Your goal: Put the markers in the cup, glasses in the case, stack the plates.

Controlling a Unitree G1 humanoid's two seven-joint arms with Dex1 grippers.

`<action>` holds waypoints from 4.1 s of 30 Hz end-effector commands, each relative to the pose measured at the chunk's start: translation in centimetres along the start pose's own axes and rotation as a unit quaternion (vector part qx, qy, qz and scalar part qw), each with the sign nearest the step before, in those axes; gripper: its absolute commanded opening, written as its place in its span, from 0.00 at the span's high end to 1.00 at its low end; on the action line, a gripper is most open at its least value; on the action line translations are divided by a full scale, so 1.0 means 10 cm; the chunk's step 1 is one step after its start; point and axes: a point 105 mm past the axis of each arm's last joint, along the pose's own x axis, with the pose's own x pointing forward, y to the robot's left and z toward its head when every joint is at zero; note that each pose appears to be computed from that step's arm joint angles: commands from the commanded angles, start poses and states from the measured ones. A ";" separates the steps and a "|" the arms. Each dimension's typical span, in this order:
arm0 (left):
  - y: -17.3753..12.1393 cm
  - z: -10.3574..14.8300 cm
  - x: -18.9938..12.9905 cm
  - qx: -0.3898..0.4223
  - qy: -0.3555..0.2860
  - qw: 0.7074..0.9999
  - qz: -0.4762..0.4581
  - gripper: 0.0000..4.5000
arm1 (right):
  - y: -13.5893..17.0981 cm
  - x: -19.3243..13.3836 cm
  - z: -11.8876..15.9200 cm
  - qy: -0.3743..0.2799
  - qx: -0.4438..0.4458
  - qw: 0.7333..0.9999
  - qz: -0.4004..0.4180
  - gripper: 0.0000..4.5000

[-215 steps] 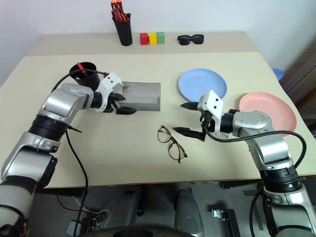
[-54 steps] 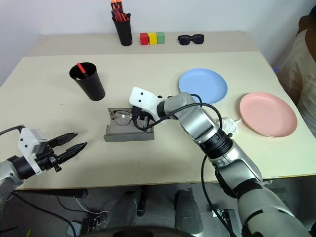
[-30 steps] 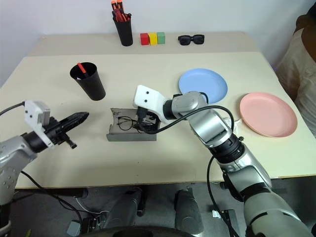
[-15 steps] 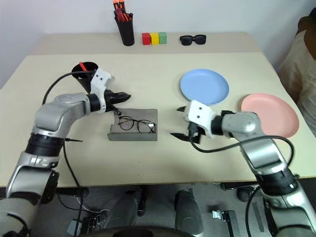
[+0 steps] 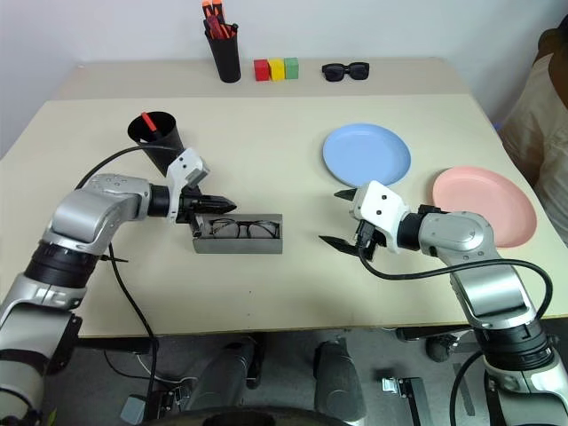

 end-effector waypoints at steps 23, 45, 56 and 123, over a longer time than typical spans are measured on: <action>-0.56 0.10 -0.48 0.104 -0.181 0.977 0.049 1.00 | -0.97 0.37 -0.84 0.208 -0.130 0.957 -0.157 0.53; -1.31 0.47 0.30 0.127 -0.248 0.947 -0.157 1.00 | -0.83 -1.48 -0.63 0.297 -0.086 0.929 -0.203 0.99; -1.20 0.41 0.34 0.129 -0.248 0.947 -0.156 1.00 | -0.66 -1.49 -0.66 0.276 -0.038 0.934 -0.222 0.14; -0.32 -0.54 -1.28 -0.010 -0.187 0.917 0.352 1.00 | -0.71 -0.40 -0.36 -0.024 0.135 0.986 -0.097 0.25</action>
